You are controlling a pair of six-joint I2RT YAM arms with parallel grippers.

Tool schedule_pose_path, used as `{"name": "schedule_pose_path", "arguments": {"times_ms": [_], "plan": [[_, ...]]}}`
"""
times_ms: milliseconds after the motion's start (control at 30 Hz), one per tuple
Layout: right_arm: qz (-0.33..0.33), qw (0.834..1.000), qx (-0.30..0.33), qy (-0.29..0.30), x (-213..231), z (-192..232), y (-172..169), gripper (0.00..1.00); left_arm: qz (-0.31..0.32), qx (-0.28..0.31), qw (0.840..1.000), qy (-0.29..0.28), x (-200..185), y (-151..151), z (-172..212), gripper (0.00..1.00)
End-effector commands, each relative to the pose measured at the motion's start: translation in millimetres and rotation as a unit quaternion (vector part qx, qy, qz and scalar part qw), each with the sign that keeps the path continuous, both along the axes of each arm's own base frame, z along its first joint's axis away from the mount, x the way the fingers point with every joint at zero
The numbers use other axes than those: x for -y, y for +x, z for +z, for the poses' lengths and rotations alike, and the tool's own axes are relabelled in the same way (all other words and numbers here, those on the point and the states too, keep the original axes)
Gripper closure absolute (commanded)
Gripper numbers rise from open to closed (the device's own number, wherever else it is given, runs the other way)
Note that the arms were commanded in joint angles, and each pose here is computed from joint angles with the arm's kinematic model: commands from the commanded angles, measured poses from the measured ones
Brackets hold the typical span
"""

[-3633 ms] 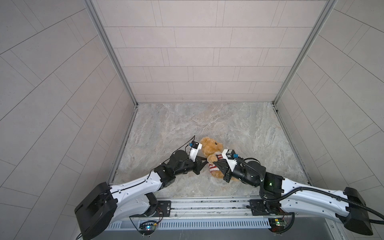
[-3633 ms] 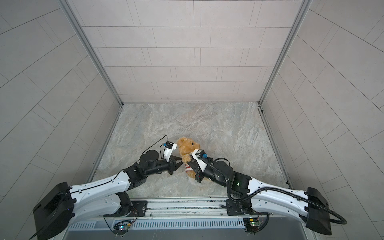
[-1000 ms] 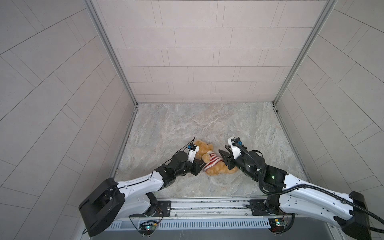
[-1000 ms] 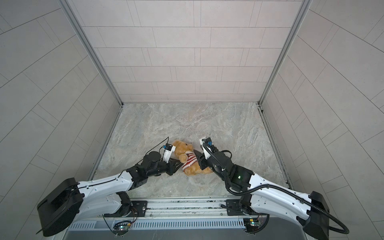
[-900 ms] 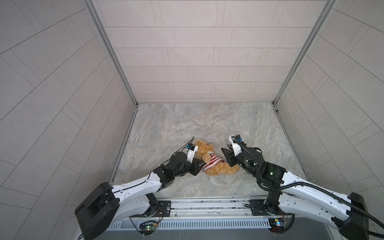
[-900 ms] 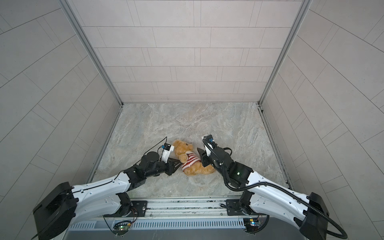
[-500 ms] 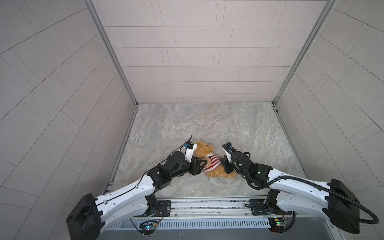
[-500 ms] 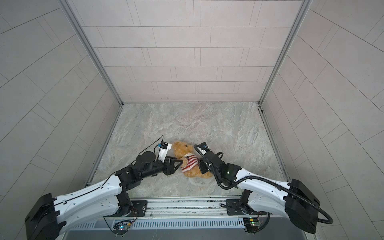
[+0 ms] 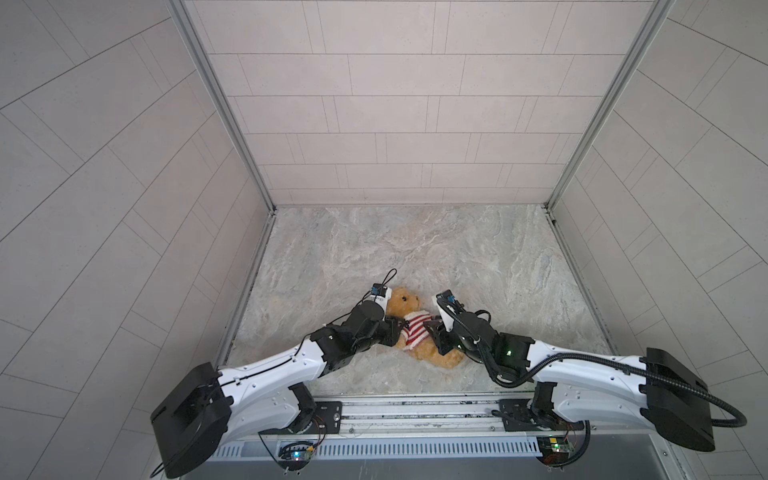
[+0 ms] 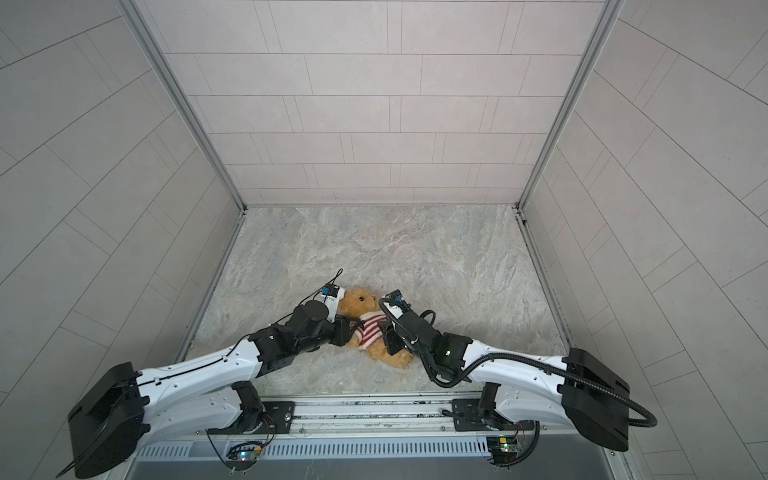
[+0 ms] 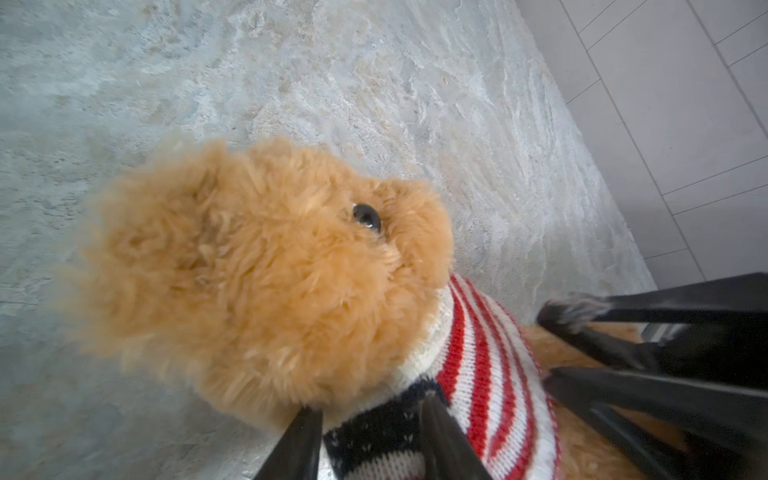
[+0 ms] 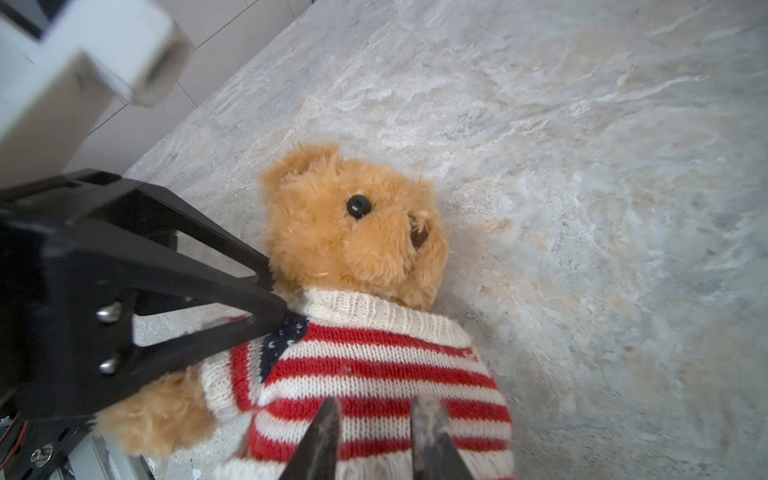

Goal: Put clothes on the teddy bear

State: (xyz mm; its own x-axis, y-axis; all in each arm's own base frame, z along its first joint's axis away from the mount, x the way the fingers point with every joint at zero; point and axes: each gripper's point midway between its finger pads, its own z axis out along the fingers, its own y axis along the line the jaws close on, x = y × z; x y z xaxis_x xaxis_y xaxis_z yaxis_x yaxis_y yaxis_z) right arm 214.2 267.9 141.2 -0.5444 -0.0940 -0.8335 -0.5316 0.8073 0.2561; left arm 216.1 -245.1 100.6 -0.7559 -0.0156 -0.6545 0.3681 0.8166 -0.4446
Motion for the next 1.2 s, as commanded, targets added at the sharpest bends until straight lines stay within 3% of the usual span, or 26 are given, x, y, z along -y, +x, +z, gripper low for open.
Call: {"name": "schedule_pose_path", "arguments": {"times_ms": [0,233,367,700,800,967,1167], "plan": [[-0.018,0.999,0.028,-0.001,11.3,31.6,3.8,0.64,0.003,0.006,1.0,0.015,-2.6,4.8,-5.7,0.58],[-0.05,0.998,0.015,-0.045,46.7,24.7,15.6,0.61,0.005,0.009,1.0,-0.006,-1.9,14.6,-11.3,0.59],[-0.037,0.998,-0.005,-0.042,35.2,9.5,15.4,0.62,0.002,0.026,0.999,-0.034,4.6,27.0,0.4,0.58],[-0.016,0.999,-0.032,-0.018,3.7,-17.4,11.3,0.64,0.007,0.025,0.999,-0.025,2.8,33.4,14.9,0.55],[-0.002,0.999,-0.035,-0.013,-11.3,-20.8,9.4,0.65,0.025,0.015,1.0,-0.008,-8.5,26.8,20.4,0.5],[0.015,0.999,-0.037,0.001,-33.6,-21.0,5.6,0.66,0.017,0.001,1.0,0.008,-8.6,7.9,26.6,0.27],[0.024,0.998,-0.042,0.027,-52.8,-21.6,3.3,0.67,0.033,-0.021,0.999,0.029,-13.6,4.7,5.7,0.24]]}}
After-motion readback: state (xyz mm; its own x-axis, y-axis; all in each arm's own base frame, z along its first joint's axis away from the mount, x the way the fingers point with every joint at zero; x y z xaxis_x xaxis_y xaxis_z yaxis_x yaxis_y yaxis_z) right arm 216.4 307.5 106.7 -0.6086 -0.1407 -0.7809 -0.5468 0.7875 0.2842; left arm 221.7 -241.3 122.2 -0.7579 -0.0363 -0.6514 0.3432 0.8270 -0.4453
